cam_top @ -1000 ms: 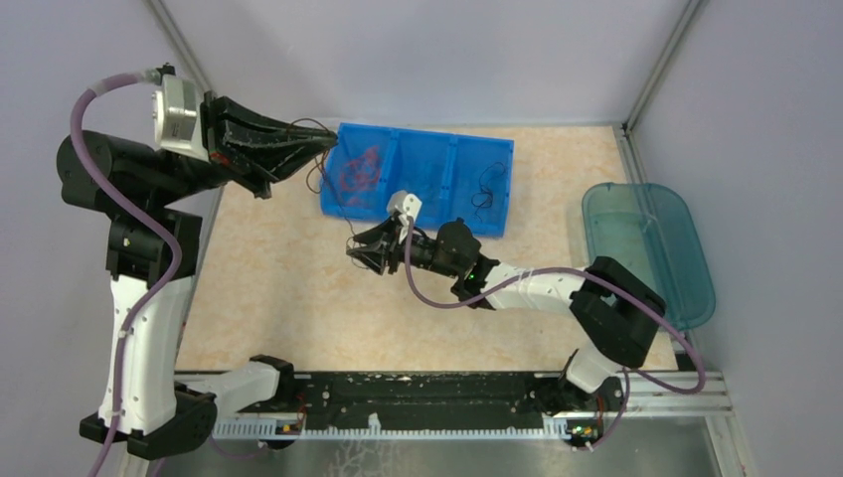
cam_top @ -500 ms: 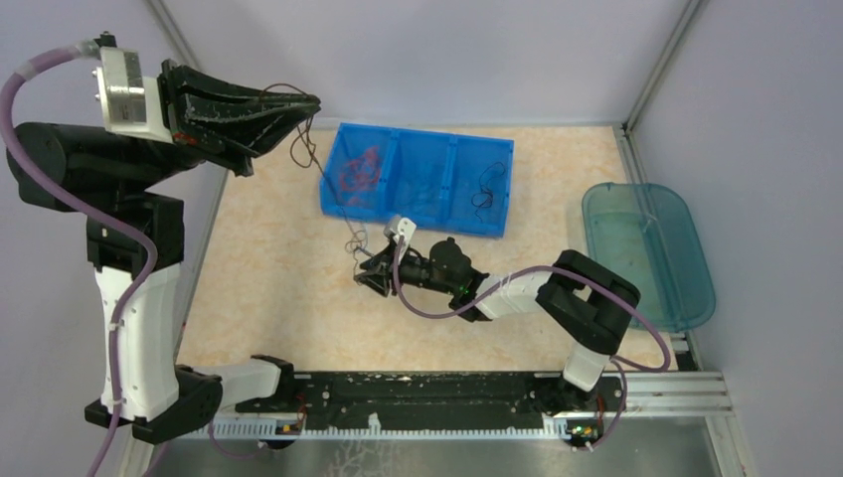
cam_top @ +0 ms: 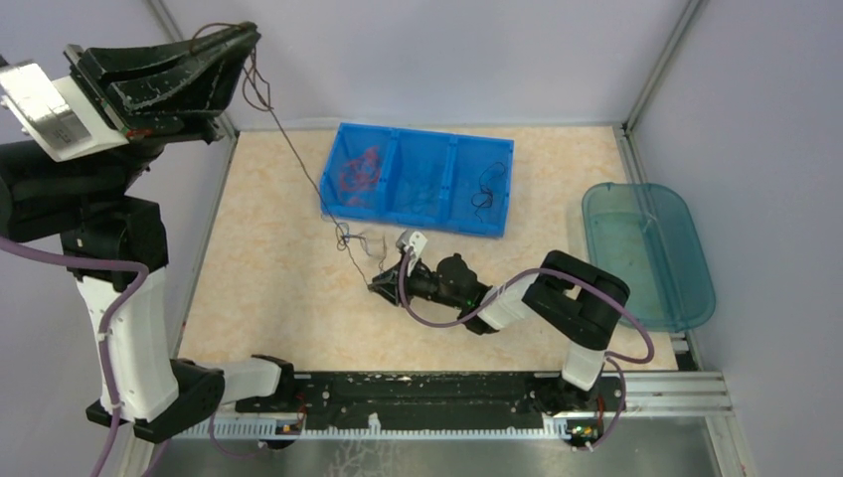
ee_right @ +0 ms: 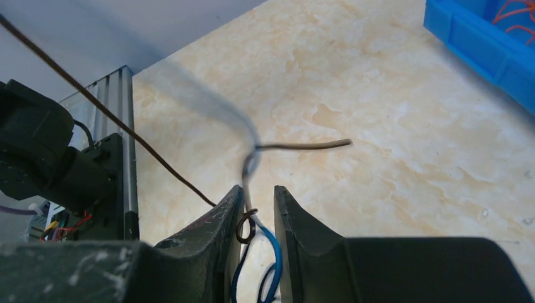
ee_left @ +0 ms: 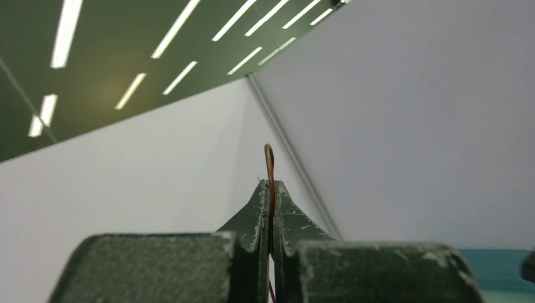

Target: Untangle the cables

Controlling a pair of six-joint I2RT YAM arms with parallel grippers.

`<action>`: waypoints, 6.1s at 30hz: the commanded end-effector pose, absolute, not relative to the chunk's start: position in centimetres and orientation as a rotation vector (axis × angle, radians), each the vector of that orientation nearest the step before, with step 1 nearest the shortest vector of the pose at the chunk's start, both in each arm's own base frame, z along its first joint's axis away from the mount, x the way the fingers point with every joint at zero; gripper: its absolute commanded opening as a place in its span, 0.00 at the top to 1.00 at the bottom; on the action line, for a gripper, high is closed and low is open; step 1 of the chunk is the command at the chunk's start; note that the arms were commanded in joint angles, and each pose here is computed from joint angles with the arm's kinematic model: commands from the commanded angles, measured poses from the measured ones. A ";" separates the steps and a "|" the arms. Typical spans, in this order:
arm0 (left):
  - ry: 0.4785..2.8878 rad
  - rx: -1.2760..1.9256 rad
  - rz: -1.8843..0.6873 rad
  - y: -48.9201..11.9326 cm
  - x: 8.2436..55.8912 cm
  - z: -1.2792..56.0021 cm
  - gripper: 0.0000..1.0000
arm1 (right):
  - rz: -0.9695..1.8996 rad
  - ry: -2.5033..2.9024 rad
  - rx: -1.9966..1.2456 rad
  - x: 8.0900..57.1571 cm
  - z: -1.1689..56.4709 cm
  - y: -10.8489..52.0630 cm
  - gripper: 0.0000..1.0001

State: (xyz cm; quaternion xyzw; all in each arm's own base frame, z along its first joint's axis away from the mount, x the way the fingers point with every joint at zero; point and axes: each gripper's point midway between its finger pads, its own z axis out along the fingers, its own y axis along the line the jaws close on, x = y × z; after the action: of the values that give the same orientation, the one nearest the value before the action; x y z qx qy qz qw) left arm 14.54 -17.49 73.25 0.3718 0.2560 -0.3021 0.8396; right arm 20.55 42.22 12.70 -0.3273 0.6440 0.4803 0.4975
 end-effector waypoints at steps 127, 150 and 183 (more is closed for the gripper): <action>0.669 0.973 -0.360 -16.7 15.1 56.0 1.00 | 0.563 1.692 -0.319 50.2 27.9 33.1 1.00; 0.631 0.963 -0.370 -16.7 14.5 57.5 1.00 | 0.878 1.468 -0.598 40.5 34.6 34.5 0.43; 0.546 0.953 -0.387 -16.8 13.3 61.4 1.00 | 1.334 1.331 -0.931 18.1 21.9 43.0 0.40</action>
State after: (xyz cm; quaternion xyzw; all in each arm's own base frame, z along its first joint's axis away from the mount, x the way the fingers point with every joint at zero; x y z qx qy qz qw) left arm 14.35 -16.90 59.92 0.4496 0.2819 -0.1842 0.8273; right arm 17.96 40.33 18.61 -0.4020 0.5944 0.5289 0.4531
